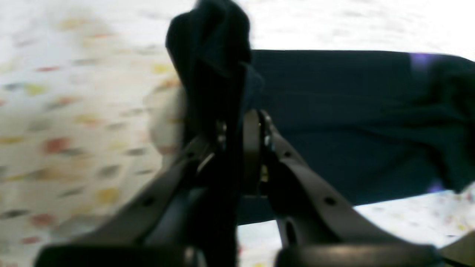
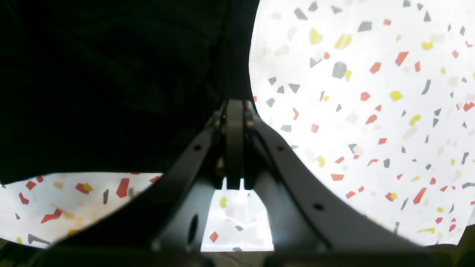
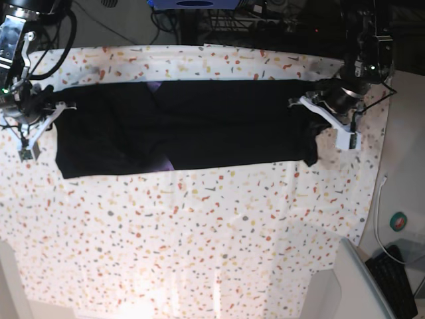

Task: Layout the t-shirt on the table in an organized manner, then fold the t-shirt properly
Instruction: 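Fold the strip end with the left gripper toward the right gripper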

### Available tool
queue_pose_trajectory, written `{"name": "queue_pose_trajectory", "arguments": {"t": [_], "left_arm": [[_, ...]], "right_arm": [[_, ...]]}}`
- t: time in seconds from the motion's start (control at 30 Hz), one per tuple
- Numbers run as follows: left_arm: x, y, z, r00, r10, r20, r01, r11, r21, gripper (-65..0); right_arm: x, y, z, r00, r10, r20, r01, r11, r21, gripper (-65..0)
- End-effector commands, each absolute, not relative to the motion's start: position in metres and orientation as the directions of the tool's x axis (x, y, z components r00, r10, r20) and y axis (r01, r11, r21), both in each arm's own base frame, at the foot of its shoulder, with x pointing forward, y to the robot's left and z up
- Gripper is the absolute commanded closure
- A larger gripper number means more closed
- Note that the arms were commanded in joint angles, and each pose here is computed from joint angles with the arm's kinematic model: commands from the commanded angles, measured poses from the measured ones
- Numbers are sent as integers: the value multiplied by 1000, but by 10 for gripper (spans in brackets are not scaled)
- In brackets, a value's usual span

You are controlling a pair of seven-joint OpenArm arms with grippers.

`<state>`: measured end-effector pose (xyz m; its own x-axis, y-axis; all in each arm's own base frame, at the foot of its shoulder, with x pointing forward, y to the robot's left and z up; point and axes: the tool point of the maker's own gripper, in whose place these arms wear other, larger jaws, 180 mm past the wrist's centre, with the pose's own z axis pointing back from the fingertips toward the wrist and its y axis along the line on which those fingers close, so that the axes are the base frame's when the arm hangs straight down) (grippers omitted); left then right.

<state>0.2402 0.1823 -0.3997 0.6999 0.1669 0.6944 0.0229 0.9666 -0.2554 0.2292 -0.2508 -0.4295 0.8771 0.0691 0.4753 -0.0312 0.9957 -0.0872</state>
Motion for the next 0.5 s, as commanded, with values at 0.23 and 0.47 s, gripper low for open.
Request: {"name": "queue_pose_trajectory", "arguments": {"t": [0.23,0.47], "left_arm": [[265,88,-394,704,195,682,107,921,-374,0],[274,26,-413,756,159,634,183,879,-439,0]], "right_arm": [[238,-256,-419,857,78,510,-30,994,-102,0],[238,-257,-419,857,77,510,-29,994,-102,0]]}}
